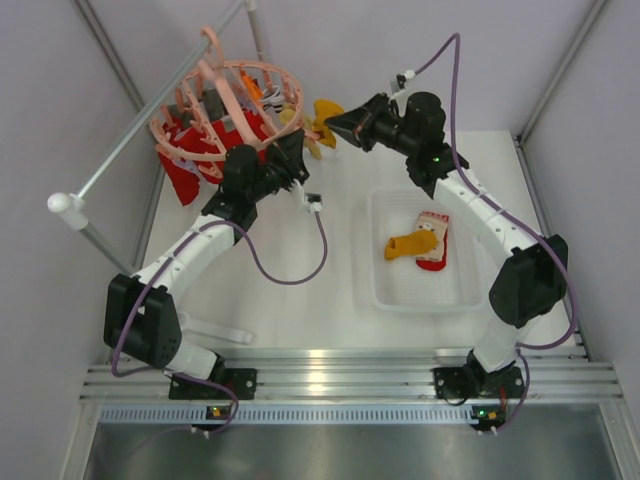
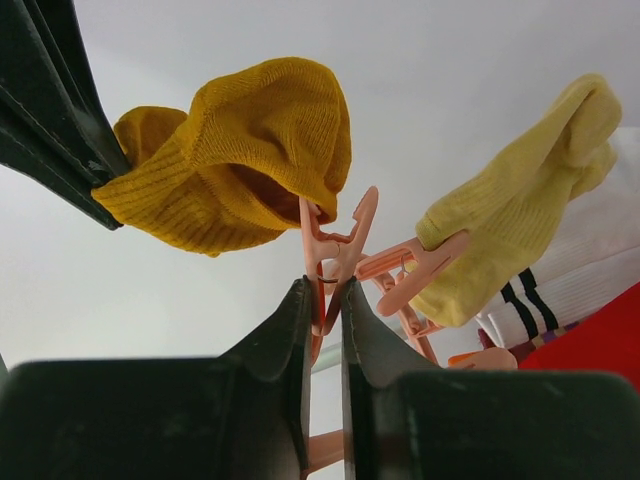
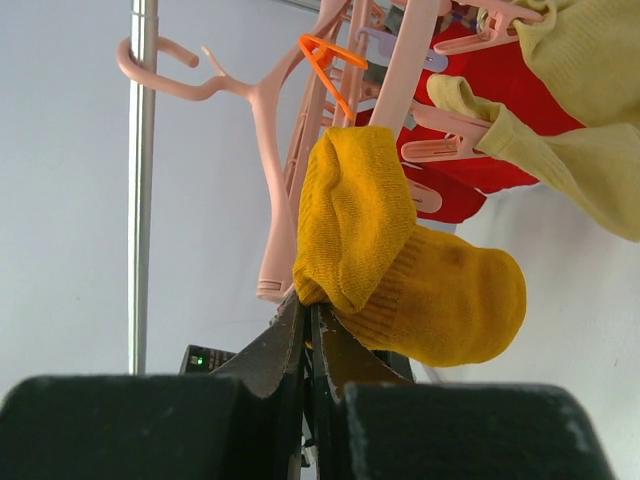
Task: Clip the socks to the hanger
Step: Clamp the sock onto the hanger.
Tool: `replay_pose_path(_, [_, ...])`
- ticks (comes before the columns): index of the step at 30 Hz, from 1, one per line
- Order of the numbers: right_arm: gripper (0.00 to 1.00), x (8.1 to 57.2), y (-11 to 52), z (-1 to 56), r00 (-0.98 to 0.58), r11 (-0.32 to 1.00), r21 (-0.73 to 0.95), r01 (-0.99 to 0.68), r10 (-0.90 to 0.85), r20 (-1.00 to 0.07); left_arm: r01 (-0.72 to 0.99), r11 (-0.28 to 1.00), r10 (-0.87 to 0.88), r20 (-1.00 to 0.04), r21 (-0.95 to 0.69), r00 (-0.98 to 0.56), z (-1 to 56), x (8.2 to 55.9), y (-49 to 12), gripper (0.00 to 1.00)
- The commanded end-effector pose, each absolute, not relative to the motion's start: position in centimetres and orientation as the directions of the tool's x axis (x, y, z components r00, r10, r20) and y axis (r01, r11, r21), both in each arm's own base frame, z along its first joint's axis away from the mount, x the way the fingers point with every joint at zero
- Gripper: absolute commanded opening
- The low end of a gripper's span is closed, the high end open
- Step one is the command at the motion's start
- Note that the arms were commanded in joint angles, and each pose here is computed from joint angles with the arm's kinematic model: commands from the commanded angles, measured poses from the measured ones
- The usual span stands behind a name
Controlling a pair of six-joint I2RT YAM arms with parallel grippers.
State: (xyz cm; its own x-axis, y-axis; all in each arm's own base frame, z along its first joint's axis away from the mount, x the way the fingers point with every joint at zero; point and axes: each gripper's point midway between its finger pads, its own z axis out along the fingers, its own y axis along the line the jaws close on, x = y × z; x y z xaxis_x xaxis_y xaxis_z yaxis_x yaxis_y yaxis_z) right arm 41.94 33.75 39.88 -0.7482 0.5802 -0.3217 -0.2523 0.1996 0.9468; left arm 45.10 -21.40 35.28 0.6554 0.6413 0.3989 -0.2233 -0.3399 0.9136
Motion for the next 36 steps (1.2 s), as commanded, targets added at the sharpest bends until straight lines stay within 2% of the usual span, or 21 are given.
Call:
replay_pose_path(1, [0.00, 40.4, 33.9, 42.1, -0.750, 0.157, 0.947, -0.282, 0.579, -0.319, -0.308, -0.367, 0.615, 0.478, 0.878, 0.628, 36.6, 45.2, -21.7, 0.18])
replay_pose_path(14, [0.00, 41.3, 34.5, 41.6, -0.750, 0.148, 0.947, -0.287, 0.579, -0.318, -0.337, -0.325, 0.616, 0.468, 0.884, 0.634, 37.5, 44.8, -22.1, 0.30])
replay_pose_path(20, [0.00, 41.2, 34.4, 42.9, -0.741, 0.135, 0.941, -0.311, 0.585, -0.329, -0.336, -0.339, 0.609, 0.477, 0.879, 0.633, 37.2, 44.9, -22.2, 0.31])
replay_pose_path(25, [0.00, 41.2, 34.4, 43.1, -0.740, 0.133, 0.940, -0.313, 0.587, -0.329, -0.333, -0.342, 0.606, 0.477, 0.878, 0.636, 37.0, 44.9, -22.2, 0.44])
replay_pose_path(28, [0.00, 41.3, 34.4, 43.1, -0.739, 0.135, 0.940, -0.313, 0.588, -0.330, -0.337, -0.341, 0.607, 0.479, 0.878, 0.634, 37.2, 44.8, -22.2, 0.46])
replay_pose_path(36, [0.00, 41.7, 34.2, 42.3, -0.733, 0.155, 0.937, -0.314, 0.587, -0.343, -0.348, -0.309, 0.612, 0.465, 0.885, 0.640, 38.1, 44.5, -22.3, 0.61])
